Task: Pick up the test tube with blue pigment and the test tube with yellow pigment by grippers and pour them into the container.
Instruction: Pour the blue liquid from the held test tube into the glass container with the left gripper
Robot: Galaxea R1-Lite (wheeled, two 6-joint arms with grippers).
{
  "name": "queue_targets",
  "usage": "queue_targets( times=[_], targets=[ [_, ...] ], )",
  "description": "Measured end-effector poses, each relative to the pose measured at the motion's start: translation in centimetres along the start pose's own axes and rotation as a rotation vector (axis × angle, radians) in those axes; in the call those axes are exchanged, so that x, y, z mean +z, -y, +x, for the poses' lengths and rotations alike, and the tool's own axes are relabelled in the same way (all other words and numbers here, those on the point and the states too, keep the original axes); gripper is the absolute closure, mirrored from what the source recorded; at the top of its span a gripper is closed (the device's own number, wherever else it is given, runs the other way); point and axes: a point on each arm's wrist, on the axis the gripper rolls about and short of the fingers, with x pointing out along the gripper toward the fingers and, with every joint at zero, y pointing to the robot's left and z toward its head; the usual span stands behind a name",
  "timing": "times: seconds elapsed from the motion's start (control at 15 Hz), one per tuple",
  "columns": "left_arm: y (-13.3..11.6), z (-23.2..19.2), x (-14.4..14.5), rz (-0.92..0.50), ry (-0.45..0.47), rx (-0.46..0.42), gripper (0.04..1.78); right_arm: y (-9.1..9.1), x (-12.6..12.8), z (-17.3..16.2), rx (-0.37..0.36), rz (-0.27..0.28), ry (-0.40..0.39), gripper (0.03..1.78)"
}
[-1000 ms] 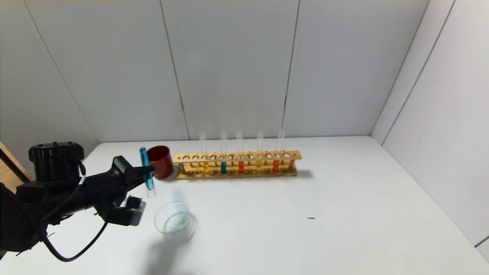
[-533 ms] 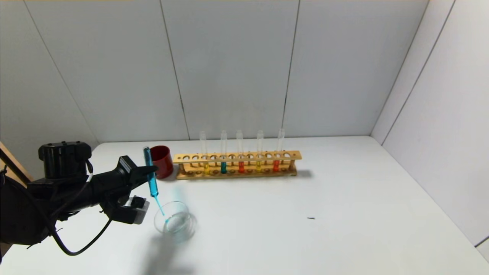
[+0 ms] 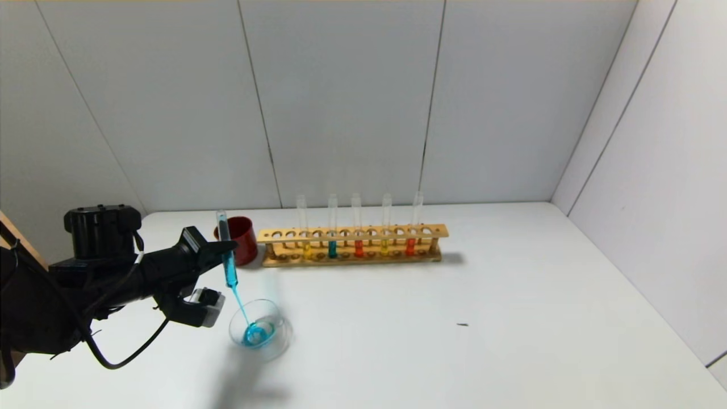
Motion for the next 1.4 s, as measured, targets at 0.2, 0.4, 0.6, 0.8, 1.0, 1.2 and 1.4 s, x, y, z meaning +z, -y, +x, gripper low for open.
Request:
queue_targets(
  times=[0.2,0.4,0.6,0.8,1.0,1.2,1.4],
  targets=[
    [-0.1,0.1,0.0,0.007,0.001,0.002,1.51,0.0,0.0,0.0,0.000,0.000,0.000,0.06],
    [-0.3,0.1,0.2,0.025,0.006,0.007,1.51,0.0,0.0,0.0,-0.001,0.000,0.000,0.06],
    [-0.6,0.1,0.2,0.052,0.006,0.016,1.51,0.0,0.0,0.0,0.000,0.000,0.000,0.06],
    [-0.8,0.0,0.2,0.087,0.002,0.023,1.51,0.0,0.0,0.0,0.000,0.000,0.000,0.06],
    [-1.0,-0.1,0.1,0.113,-0.001,0.030,1.51,0.0,0.0,0.0,0.000,0.000,0.000,0.06],
    [-1.5,0.0,-0.3,0.158,-0.012,0.047,1.51,0.0,0.0,0.0,0.000,0.000,0.000,0.06],
    [-1.7,-0.1,-0.4,0.184,-0.015,0.054,1.51,0.0,0.0,0.0,-0.001,0.000,0.000,0.06]
  ],
)
